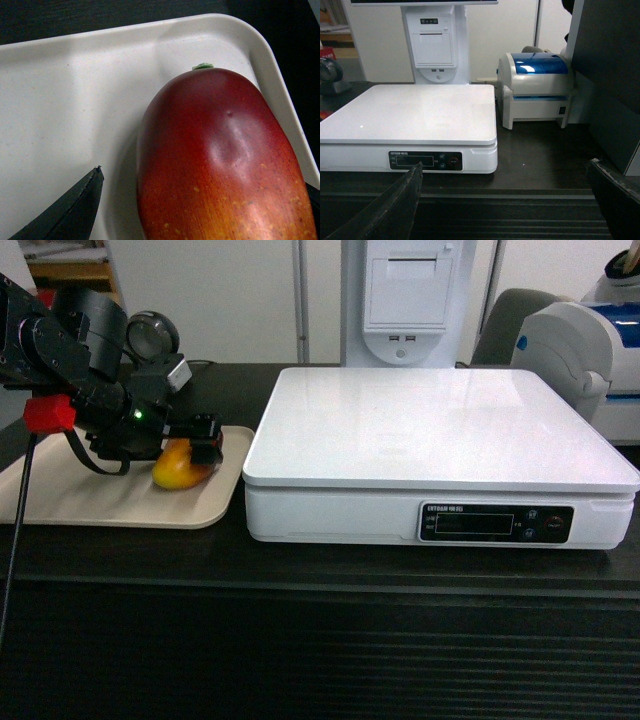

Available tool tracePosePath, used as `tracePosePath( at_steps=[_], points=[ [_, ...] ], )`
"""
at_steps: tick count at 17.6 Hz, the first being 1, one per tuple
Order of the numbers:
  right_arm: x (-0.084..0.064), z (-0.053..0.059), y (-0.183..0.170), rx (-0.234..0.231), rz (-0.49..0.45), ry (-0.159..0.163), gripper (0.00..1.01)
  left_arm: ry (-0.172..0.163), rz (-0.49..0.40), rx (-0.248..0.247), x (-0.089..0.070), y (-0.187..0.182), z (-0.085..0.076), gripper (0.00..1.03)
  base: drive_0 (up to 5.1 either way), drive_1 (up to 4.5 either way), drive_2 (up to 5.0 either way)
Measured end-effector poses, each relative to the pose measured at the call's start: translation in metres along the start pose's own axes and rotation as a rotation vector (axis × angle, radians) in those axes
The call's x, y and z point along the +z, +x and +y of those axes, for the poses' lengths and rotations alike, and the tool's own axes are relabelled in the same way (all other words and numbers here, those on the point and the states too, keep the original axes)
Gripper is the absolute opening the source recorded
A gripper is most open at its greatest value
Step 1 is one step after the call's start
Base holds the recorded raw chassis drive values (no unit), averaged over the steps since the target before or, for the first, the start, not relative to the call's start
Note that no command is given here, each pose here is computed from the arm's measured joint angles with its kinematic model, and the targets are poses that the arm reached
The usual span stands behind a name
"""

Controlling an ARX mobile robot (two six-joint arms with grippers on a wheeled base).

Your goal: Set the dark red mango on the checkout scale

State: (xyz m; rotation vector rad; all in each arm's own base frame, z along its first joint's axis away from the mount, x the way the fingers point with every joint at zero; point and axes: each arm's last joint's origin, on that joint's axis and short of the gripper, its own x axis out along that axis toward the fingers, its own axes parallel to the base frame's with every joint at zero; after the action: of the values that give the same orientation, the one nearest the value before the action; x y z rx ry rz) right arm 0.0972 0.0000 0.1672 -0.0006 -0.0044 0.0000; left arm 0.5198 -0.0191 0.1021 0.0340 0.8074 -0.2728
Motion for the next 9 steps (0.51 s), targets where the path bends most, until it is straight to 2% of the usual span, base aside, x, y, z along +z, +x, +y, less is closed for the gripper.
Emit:
tracePosePath(
  at_steps=[1, 2, 5, 9],
  points=[
    [0.0000, 0.0000, 0.0000, 0.000, 0.000, 0.000, 0.98, 0.002, 0.001, 0.000, -0.0003, 0.0003, 0.0000, 0.98, 0.0, 0.00, 0.0],
    [0.0000, 0.0000, 0.0000, 0.000, 0.000, 0.000, 0.98, 0.002, 0.002, 0.000, -0.0007, 0.0007, 0.0001, 0.93, 0.0, 0.00, 0.0],
    [0.0000, 0.0000, 0.0000, 0.000, 0.000, 0.000, 0.98, 0.009, -0.010, 0.005, 0.0008, 0.0012, -0.0021, 0.65, 0.0, 0.00, 0.0],
    [0.0000, 0.0000, 0.0000, 0.000, 0.000, 0.000, 0.98, 0.015, -0.038, 0.017, -0.0005, -0.0080, -0.0042, 0.62, 0.0, 0.00, 0.0]
  ],
)
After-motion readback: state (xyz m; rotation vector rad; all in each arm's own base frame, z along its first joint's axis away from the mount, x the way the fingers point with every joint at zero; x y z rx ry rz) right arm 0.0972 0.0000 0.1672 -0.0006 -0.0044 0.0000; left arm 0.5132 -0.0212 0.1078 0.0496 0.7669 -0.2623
